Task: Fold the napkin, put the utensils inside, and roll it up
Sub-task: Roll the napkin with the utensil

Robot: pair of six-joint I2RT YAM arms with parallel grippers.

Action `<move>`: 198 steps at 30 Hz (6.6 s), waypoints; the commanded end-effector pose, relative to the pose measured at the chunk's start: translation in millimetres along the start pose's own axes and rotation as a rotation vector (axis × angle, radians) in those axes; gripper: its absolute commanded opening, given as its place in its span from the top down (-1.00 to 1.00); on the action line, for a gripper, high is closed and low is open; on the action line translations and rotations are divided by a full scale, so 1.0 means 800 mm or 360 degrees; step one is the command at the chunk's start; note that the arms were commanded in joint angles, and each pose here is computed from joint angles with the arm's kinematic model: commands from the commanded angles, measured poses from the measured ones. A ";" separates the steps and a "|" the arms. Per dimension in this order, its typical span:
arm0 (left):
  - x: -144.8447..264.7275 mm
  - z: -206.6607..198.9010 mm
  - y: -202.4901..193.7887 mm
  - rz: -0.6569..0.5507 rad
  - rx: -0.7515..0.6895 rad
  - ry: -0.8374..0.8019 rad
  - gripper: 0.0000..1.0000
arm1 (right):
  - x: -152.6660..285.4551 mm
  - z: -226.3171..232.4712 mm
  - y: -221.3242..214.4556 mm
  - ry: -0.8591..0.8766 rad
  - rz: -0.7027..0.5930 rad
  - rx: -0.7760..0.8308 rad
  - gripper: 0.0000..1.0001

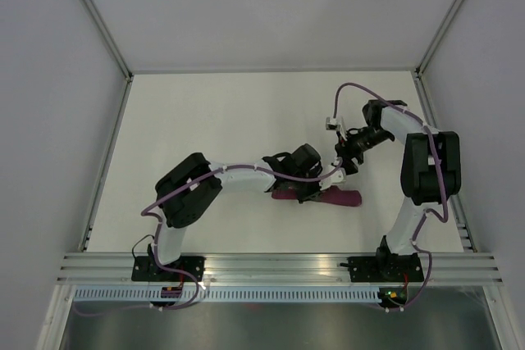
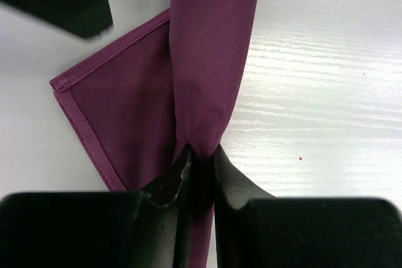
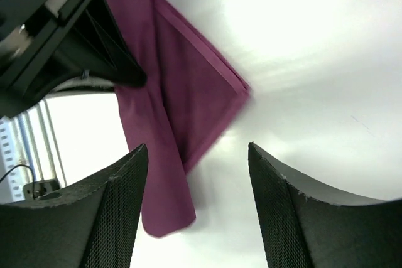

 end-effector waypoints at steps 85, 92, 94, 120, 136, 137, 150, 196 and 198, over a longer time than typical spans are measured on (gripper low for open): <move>0.198 0.122 0.011 -0.0978 0.1130 0.0582 0.09 | -0.120 0.061 -0.019 -0.0110 0.0546 0.0631 0.42; 0.287 0.084 0.011 -0.1627 0.0853 0.0892 0.01 | -0.118 0.034 -0.017 0.0136 0.0531 0.0451 0.43; 0.298 0.063 0.018 -0.1665 0.0697 0.0936 0.01 | -0.117 0.024 -0.019 0.0196 0.0541 0.0396 0.43; 0.064 -0.026 0.003 -0.0577 -0.0897 0.1037 -0.19 | -0.133 -0.019 -0.024 0.0425 0.0591 0.0119 0.42; 0.031 -0.002 -0.027 -0.0366 -0.0683 0.0740 -0.11 | -0.137 -0.023 -0.026 0.0439 0.0593 0.0073 0.42; 0.030 -0.003 -0.029 -0.0359 -0.0670 0.0726 -0.10 | -0.138 -0.024 -0.026 0.0445 0.0593 0.0072 0.42; 0.028 0.016 -0.036 -0.0334 -0.0432 0.0669 -0.07 | -0.143 -0.027 -0.027 0.0450 0.0583 0.0047 0.42; 0.008 0.022 -0.080 0.0061 0.0258 0.0241 0.95 | 0.059 -0.057 0.099 -0.0595 -0.0375 0.0052 -0.46; 0.010 0.029 -0.076 0.0056 0.0298 0.0230 0.95 | 0.075 -0.042 0.096 -0.0676 -0.0435 0.0045 -0.46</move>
Point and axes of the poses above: each gripper's point midway between its finger pads, its own x axis back along the fingers, its own z axis along the line the jaws close on, y = z × x, the point moved 7 cm from there along x, back along the fingers, and after that the axes turned 13 degrees about x, right-handed, at the moved point
